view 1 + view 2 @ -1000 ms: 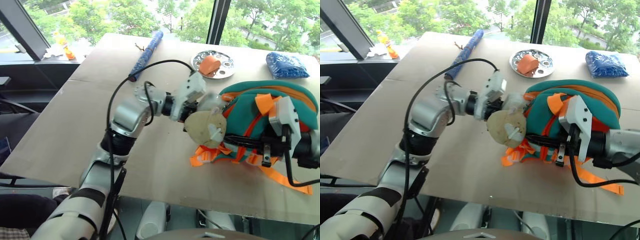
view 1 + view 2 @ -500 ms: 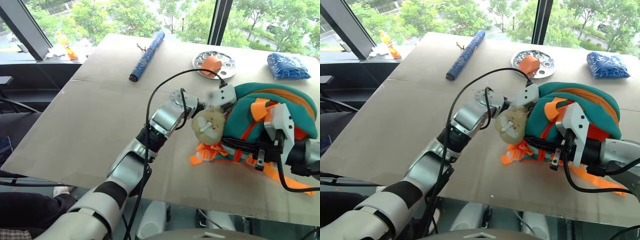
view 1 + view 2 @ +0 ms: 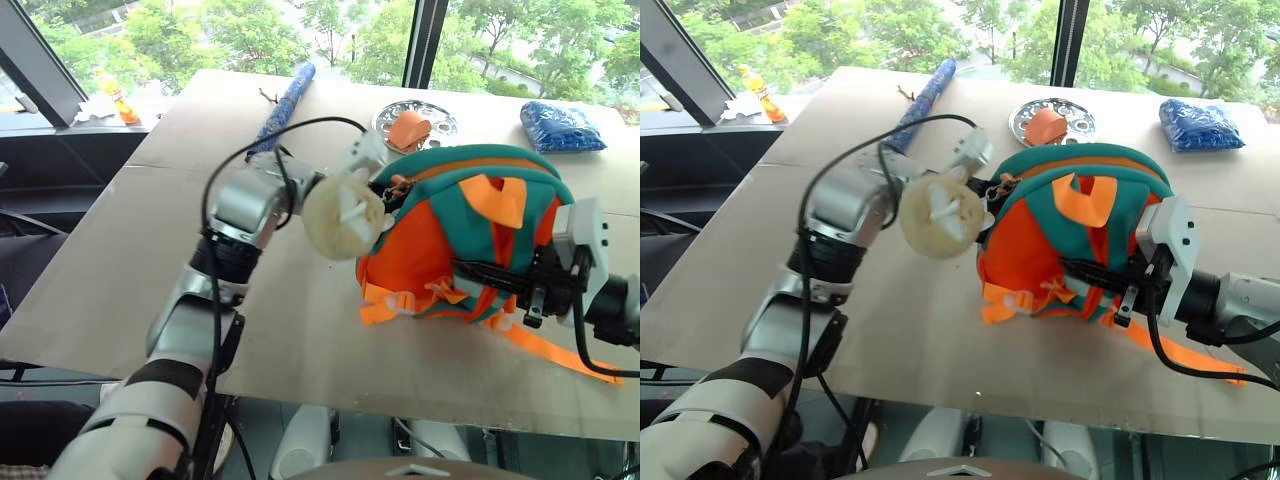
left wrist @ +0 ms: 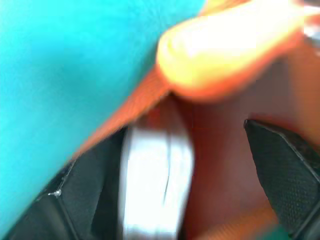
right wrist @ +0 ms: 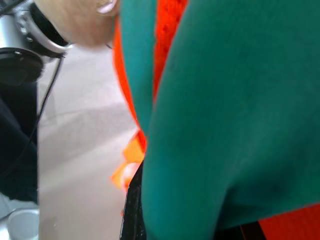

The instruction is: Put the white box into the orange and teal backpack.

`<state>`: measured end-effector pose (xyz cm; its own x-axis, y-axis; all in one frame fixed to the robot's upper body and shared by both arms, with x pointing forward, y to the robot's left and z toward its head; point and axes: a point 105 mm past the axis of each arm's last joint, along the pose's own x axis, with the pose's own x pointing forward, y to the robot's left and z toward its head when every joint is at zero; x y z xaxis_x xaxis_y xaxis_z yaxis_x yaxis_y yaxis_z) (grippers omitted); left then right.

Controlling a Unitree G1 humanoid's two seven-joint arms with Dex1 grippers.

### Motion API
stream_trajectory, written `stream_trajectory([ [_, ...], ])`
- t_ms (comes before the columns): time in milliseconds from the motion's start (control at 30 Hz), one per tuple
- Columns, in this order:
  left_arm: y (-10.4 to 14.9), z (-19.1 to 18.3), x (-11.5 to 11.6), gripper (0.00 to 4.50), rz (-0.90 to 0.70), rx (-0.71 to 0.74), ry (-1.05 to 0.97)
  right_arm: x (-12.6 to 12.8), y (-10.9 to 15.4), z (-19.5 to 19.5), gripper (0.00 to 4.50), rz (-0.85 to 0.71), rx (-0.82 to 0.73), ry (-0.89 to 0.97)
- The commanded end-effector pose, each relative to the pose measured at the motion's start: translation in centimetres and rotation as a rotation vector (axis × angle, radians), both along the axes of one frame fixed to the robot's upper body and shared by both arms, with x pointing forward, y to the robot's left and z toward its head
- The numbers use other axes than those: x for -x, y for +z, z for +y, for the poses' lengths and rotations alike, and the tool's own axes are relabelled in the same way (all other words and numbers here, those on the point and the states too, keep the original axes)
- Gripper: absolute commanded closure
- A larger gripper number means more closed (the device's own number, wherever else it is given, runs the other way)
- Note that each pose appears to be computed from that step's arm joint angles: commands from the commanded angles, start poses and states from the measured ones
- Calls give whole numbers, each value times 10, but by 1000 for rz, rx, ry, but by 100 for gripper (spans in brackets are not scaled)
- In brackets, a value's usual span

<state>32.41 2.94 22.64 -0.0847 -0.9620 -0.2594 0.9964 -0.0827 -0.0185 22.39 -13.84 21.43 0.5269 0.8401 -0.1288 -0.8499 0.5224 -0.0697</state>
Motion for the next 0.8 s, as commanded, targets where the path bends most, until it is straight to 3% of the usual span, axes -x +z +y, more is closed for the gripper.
stream_trajectory([
  [33,15,-18,-13,2,-200,49,71,-5,21,0,450,-71,-59,6],
  [133,25,-9,0,2,-104,92,6,-7,25,6,450,-78,-54,27],
  [433,30,64,-11,2,34,75,173,-19,21,13,450,-75,-35,35],
  [567,32,75,0,118,149,135,181,-21,18,17,450,-73,-32,44],
  [667,34,81,12,264,241,180,167,-22,17,19,450,-70,-34,53],
  [800,40,86,22,264,285,202,153,-22,16,21,450,-67,-33,63],
])
